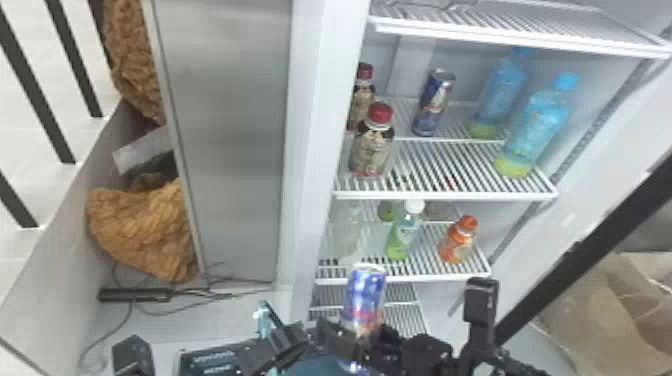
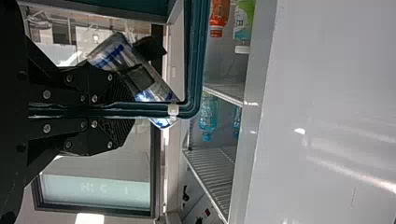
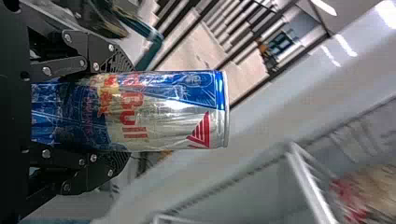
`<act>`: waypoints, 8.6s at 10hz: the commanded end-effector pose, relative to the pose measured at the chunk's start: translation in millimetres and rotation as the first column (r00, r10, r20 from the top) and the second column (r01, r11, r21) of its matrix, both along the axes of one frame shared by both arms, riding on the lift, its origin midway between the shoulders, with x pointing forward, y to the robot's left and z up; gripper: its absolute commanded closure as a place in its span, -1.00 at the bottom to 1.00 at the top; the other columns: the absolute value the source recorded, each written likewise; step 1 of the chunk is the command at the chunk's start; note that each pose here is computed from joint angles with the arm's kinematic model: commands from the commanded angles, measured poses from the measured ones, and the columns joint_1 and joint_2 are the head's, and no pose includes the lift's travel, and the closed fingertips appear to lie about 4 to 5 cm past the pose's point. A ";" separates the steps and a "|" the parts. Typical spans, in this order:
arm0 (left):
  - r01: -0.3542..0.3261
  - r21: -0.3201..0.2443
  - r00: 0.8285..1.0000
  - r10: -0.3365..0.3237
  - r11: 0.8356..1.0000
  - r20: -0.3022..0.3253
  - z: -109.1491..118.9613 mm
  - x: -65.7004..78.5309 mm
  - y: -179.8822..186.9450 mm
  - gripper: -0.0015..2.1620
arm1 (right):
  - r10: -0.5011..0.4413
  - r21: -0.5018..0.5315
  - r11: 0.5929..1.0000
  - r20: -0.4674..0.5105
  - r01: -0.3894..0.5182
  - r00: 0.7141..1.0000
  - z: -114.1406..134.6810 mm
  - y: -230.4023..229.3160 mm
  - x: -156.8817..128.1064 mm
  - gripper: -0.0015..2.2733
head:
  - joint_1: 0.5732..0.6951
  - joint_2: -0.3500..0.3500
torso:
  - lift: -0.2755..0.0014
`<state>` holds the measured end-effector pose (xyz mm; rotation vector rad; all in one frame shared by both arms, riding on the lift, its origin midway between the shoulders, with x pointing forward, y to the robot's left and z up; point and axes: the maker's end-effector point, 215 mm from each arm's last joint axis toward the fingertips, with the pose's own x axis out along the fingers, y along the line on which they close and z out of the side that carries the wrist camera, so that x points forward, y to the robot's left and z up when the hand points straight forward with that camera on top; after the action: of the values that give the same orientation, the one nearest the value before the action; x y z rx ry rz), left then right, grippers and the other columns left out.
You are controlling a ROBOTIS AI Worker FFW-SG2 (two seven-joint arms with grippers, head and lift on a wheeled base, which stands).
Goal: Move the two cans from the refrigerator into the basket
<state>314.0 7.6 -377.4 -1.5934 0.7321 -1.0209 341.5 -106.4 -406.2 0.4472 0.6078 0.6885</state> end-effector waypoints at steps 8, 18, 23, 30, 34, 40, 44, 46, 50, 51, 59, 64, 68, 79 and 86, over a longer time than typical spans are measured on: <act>-0.001 -0.002 1.000 0.001 1.000 -0.002 -0.5 0.1 -0.3 0.10 | 0.148 -0.007 0.989 -0.072 -0.149 0.986 -16.4 24.0 -10.6 -0.88 | 1.00 -0.35 | 0.77; -0.025 -0.006 0.999 0.025 1.000 0.030 9.4 14.4 3.5 0.10 | -0.343 -0.140 0.883 0.457 0.448 0.820 104.8 -164.3 77.1 -0.88 | 1.00 -1.00 | 0.77; -0.024 -0.008 0.999 0.024 1.000 0.033 10.9 15.2 2.6 0.10 | -0.456 -0.056 0.823 0.529 0.566 0.716 114.6 -205.4 123.9 -0.88 | 1.00 -1.00 | 0.77; -0.005 -0.011 0.999 0.005 1.000 0.042 15.5 15.2 -4.4 0.10 | -0.547 -0.021 0.729 0.584 0.684 0.601 137.3 -250.0 204.8 -0.88 | 1.00 -1.00 | 0.77; 0.004 -0.009 0.999 -0.004 1.000 0.042 16.3 15.5 -8.8 0.10 | -0.565 -0.011 0.721 0.571 0.693 0.596 132.9 -260.1 247.9 -0.88 | 1.00 -1.00 | 0.77; 0.012 -0.010 0.999 -0.011 1.000 0.040 16.4 13.7 -12.1 0.10 | -0.559 -0.006 0.734 0.562 0.679 0.609 137.9 -247.3 292.9 -0.88 | 1.00 -1.00 | 0.77; 0.015 -0.011 0.999 -0.015 1.000 0.039 16.3 13.6 -13.7 0.10 | -0.549 -0.021 0.736 0.566 0.676 0.615 145.5 -240.7 321.4 -0.89 | 1.00 -1.00 | 0.77; 0.019 -0.010 0.999 -0.019 1.000 0.037 16.0 13.3 -14.8 0.10 | -0.545 -0.032 0.735 0.567 0.678 0.618 147.4 -240.1 332.1 -0.89 | 1.00 -1.00 | 0.77; 0.026 -0.012 0.999 -0.026 1.000 0.037 16.0 13.6 -17.9 0.10 | -0.535 -0.059 0.739 0.554 0.671 0.638 141.5 -230.5 351.1 -0.88 | 1.00 -1.00 | 0.77; 0.031 -0.011 0.999 -0.030 0.999 0.041 17.4 14.3 -19.1 0.10 | -0.539 -0.060 0.734 0.553 0.676 0.635 142.8 -232.2 354.3 -0.88 | 1.00 -1.00 | 0.77; 0.037 -0.015 0.998 -0.036 0.999 0.041 17.6 17.1 -22.3 0.10 | -0.539 -0.083 0.734 0.532 0.674 0.653 145.4 -226.8 380.6 -0.88 | 0.89 -1.00 | 0.77; 0.036 -0.021 0.999 -0.036 0.999 0.039 18.2 18.4 -23.1 0.10 | -0.525 -0.123 0.741 0.506 0.660 0.684 136.5 -220.4 390.6 -0.74 | 0.72 -0.98 | 0.77; 0.034 -0.023 0.999 -0.033 0.999 0.038 17.8 18.2 -22.8 0.10 | -0.520 -0.149 0.731 0.508 0.665 0.686 135.3 -225.2 388.2 0.12 | 0.84 -0.98 | 0.77; 0.036 -0.030 0.999 -0.035 0.999 0.029 16.3 13.8 -23.0 0.10 | -0.475 -0.194 0.733 0.539 0.652 0.695 145.4 -224.8 315.3 0.12 | 1.00 -1.00 | 0.77; 0.038 -0.032 0.999 -0.037 0.999 0.028 15.8 12.2 -23.2 0.10 | -0.437 -0.200 0.753 0.559 0.627 0.704 157.5 -220.3 243.1 0.12 | 1.00 -1.00 | 0.77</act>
<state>326.3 -15.6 -361.4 -1.5958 0.7324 -1.0851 590.6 -323.0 -250.0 0.0648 0.0932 0.0807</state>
